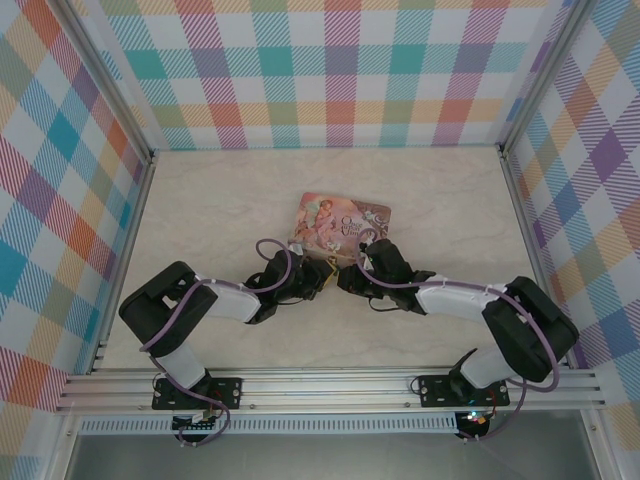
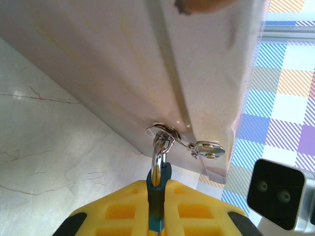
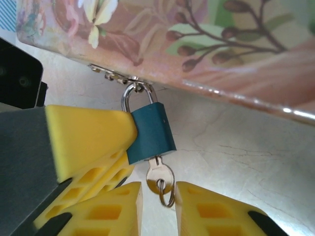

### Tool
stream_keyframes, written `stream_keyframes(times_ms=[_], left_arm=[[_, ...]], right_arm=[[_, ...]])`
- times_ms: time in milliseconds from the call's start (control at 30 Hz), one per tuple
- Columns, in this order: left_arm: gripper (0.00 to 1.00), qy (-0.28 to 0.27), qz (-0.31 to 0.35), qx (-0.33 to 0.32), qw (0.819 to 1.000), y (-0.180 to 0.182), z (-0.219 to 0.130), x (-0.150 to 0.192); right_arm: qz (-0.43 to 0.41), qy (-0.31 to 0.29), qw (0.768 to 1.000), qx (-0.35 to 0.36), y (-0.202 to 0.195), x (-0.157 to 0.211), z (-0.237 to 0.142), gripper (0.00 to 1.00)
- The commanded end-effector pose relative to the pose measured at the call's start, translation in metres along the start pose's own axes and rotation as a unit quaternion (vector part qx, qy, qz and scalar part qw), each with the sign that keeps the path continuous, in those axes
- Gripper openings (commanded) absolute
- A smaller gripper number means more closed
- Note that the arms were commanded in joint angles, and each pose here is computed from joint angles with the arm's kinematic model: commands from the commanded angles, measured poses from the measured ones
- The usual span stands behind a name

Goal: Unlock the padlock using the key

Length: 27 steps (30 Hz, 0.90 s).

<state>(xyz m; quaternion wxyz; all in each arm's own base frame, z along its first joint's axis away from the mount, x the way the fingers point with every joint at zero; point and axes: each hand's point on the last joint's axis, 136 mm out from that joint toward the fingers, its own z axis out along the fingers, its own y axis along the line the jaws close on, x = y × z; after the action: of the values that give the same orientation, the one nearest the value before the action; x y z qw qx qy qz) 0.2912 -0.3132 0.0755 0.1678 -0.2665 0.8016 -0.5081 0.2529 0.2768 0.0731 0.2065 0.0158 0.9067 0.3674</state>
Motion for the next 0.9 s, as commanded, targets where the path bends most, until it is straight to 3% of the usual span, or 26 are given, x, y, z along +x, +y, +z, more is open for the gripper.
stream_keyframes(times_ms=[0,233,433,700,867], left_arm=[[0.0,-0.009,0.007,0.027,1.0,-0.021,-0.002,0.001],[0.0,-0.008,0.011,0.026,1.0,-0.024,-0.002,0.001],[0.0,-0.011,0.01,0.026,1.0,-0.028,-0.004,-0.001],[0.0,-0.014,-0.008,0.024,1.0,-0.031,-0.009,-0.006],[0.0,-0.011,-0.019,0.035,0.999,-0.04,-0.012,-0.011]], right_arm=[[-0.028,-0.018,0.999,0.013,-0.001,-0.007,-0.015,0.29],[-0.123,-0.043,0.99,0.051,-0.007,-0.019,-0.04,0.41],[-0.284,-0.082,0.953,0.07,-0.001,-0.032,-0.057,0.44],[-0.483,-0.138,0.856,0.125,0.03,-0.032,-0.065,0.48],[-0.571,-0.135,0.789,0.182,0.032,-0.026,-0.054,0.54]])
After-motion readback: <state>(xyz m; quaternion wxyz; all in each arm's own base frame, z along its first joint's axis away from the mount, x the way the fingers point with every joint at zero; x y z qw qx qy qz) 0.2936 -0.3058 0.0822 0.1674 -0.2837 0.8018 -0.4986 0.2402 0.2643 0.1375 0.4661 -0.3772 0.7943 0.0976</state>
